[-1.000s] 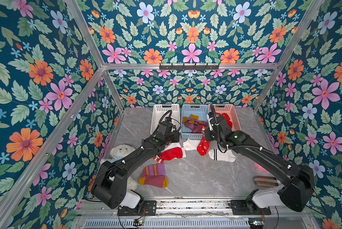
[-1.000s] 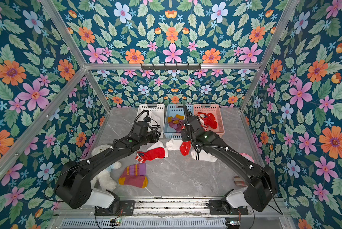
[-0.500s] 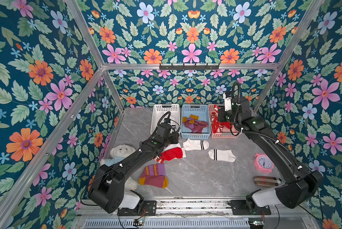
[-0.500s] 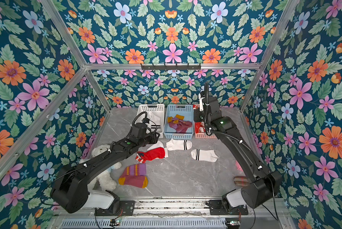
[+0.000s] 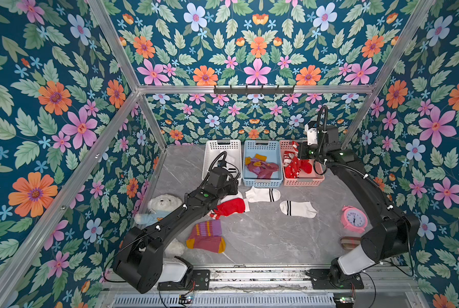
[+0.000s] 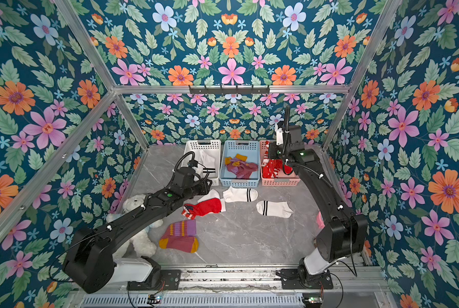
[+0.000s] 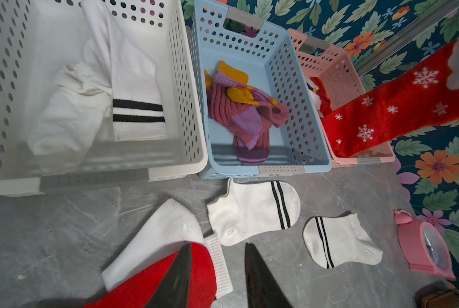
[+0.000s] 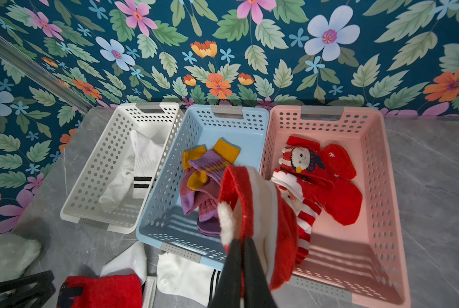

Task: Sort the socks into the basket by color
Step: Place the sock in the bin.

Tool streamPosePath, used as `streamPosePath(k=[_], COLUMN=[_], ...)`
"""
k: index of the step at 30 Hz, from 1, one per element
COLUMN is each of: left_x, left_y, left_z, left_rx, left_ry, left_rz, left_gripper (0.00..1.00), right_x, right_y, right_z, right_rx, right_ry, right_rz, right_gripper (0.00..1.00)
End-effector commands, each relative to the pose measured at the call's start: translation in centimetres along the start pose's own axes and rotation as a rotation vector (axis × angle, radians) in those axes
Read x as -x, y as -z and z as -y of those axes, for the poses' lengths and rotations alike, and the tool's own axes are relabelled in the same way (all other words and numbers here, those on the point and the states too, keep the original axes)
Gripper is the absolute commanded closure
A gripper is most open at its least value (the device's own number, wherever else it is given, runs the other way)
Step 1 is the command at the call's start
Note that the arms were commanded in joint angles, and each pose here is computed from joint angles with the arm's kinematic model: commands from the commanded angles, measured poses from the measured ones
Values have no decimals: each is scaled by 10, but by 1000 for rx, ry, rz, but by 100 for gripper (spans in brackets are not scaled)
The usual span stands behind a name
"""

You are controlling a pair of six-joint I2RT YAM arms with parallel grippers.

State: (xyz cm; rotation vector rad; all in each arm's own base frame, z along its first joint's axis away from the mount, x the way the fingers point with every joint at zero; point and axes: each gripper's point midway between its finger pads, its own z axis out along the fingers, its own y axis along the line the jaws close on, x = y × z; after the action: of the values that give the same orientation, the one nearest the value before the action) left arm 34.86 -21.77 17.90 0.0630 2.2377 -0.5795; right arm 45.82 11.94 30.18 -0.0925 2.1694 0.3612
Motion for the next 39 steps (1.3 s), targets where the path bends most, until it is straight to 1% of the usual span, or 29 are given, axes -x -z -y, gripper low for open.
streamPosePath(k=[1,3,6,12,19,26,33,34,37,39], left_x=[4,4,5,2,0,-1,-2,-2,-2,-2], left_y=[1,2,4,6,9,6,4,4,3,3], left_z=[-1,-2,-3,-6,-12,-11,-10,-10,-11,-11], left_rx=[8,13,20,34,55,49,47,47,49,48], left_ry=[13,14,13,16,23,24,19,17,17,15], left_rz=[19,19,21,15,20,17,11,11,10,9], left_gripper=[63,63,63,63,63,63,63,63,63,62], right_x=[1,2,-6,-10,-17,-29,-42,-41,-33,-25], right_y=[-12,-20,-49,-88,-131,-164,-180,-179,-176,-170], right_z=[6,17,37,83,111,140,165,167,168,166], right_rx=[33,28,43,62,56,-55,-172,-179,-195,-194], right_ry=[-35,-54,-86,-215,-263,-269,-255,-251,-235,-227], right_rz=[-3,-9,-55,-85,-157,-209,-264,-266,-256,-240], right_gripper=[100,100,100,100,100,100,100,99,78,69])
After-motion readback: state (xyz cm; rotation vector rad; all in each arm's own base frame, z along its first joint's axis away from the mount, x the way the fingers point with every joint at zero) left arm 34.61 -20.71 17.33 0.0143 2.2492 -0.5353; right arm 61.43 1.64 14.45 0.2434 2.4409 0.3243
